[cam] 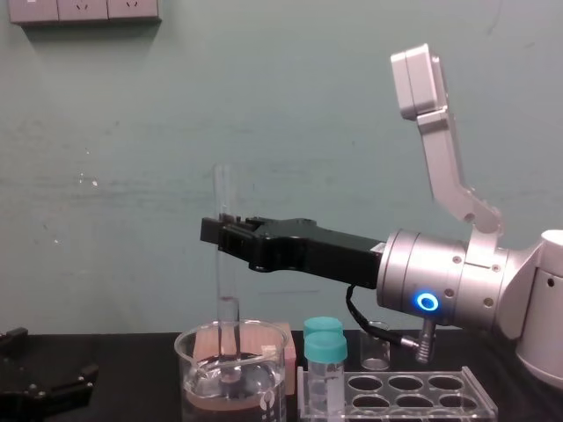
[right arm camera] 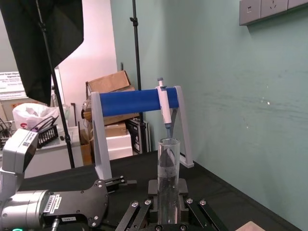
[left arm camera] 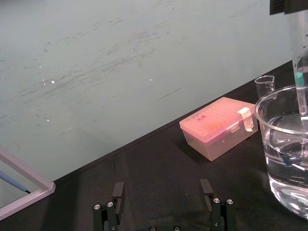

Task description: Hold the test tube with one hand and immerse one end into the beaker, then return it to the test tube rack.

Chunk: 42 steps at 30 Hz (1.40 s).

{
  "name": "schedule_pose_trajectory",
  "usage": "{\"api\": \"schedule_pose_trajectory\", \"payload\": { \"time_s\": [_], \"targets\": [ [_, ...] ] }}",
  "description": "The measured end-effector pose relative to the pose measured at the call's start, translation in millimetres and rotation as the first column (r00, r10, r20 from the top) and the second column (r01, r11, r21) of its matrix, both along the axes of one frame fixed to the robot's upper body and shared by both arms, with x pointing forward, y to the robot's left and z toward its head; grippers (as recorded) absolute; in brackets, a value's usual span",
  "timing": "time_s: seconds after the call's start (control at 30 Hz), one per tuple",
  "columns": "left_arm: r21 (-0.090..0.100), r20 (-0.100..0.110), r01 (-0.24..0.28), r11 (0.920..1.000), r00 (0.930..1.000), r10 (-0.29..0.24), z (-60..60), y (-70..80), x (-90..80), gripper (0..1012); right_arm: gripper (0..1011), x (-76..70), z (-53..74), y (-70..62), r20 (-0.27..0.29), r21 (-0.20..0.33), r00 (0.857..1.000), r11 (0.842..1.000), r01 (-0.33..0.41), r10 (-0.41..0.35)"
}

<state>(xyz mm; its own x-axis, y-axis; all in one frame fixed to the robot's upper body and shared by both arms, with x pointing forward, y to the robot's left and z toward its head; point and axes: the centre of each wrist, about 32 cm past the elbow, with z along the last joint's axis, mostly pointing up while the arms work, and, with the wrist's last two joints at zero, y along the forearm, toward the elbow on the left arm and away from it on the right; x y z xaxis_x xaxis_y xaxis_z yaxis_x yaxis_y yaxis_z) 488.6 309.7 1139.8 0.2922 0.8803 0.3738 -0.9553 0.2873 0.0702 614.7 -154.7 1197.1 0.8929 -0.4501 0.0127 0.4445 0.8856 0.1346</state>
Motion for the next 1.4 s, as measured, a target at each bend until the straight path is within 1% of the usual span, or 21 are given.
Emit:
{"api": "schedule_pose_trajectory", "payload": {
  "time_s": [0.33, 0.7, 1.4],
  "targets": [
    [0.000, 0.000, 0.000, 1.0000, 1.0000, 0.000, 0.0, 0.0, 0.0, 1000, 234, 4.1, -7.4, 2.4, -0.007, -0.013, 1.000, 1.000, 0.000, -0.001],
    [0.000, 0.000, 0.000, 1.0000, 1.0000, 0.000, 0.0, 0.0, 0.0, 1000, 235, 3.8, -11.2, 0.8, -0.012, -0.021, 1.000, 1.000, 0.001, -0.001],
    [0.000, 0.000, 0.000, 1.0000, 1.0000, 0.000, 0.0, 0.0, 0.0, 1000, 235, 3.2, -15.6, -5.2, 0.034, -0.012, 0.999, 1.000, -0.003, 0.004]
  ]
}}
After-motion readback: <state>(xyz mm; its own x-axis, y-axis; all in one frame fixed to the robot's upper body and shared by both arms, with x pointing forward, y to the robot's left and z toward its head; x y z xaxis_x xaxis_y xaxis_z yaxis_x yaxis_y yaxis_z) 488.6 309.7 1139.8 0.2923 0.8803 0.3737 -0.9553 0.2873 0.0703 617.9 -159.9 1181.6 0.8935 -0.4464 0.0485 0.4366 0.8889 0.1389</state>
